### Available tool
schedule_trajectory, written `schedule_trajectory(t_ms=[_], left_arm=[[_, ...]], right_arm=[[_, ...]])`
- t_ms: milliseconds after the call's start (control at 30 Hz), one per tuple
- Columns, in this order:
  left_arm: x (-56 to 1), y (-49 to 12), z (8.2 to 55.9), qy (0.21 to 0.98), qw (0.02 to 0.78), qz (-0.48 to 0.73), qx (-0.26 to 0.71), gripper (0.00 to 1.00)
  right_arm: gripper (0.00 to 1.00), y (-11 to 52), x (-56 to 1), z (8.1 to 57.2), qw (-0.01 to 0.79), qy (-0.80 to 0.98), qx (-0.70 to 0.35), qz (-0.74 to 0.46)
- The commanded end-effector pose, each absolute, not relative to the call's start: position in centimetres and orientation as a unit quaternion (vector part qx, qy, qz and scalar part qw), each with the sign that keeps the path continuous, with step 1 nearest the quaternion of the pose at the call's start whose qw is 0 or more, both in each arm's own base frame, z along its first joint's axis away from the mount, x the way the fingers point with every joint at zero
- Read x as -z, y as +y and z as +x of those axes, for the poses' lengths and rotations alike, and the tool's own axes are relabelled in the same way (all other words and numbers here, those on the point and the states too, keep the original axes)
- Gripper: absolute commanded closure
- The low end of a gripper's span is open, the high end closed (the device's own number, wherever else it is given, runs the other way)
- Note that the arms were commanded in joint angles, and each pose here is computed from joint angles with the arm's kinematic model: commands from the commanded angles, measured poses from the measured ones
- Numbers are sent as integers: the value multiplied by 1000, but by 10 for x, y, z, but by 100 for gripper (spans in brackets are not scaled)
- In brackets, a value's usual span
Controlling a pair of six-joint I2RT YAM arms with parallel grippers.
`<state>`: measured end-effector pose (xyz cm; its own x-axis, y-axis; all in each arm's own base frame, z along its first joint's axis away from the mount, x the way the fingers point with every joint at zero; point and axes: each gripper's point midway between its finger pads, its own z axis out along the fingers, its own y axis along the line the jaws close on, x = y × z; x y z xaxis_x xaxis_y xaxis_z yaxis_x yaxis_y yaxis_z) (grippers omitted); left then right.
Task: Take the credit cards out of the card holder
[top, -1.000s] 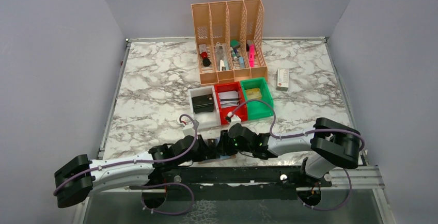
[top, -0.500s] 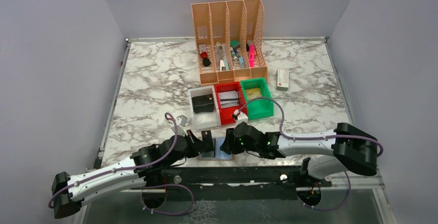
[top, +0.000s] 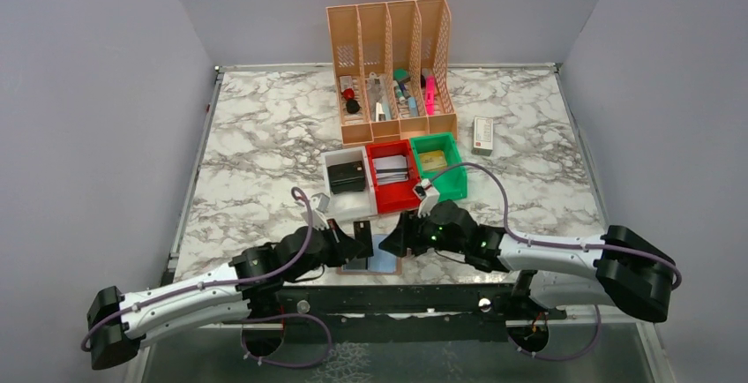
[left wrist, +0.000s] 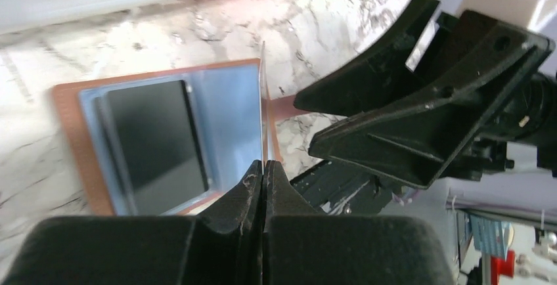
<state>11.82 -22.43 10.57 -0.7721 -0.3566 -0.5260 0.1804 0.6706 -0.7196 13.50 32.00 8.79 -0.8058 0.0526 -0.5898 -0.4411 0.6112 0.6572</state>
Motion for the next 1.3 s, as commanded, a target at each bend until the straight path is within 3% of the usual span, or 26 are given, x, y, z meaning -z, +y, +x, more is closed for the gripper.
schedule_trajectory(t_ms=[0, 167, 300, 667, 800, 1033, 1267], left_arm=[[-127, -265, 111, 823, 323, 14, 468, 100], [-127, -276, 124, 826, 326, 45, 457, 100], [-136, -275, 140, 796, 308, 33, 520, 100], [-154, -274, 122, 762, 284, 66, 578, 100], [-150, -270, 119, 761, 282, 58, 582, 100], [-154, -270, 112, 751, 279, 71, 594, 100], [-157, -271, 110, 742, 278, 75, 606, 100]], right_arm=[[40, 317, -103, 138, 280, 822, -484, -105], [39, 296, -97, 149, 290, 827, -478, -63], [39, 291, -98, 149, 295, 824, -481, -56], [39, 305, -122, 141, 289, 782, -545, -88], [42, 310, -139, 139, 295, 761, -568, -106], [57, 315, -153, 136, 285, 740, -597, -122], [61, 319, -150, 127, 251, 731, -622, -122]])
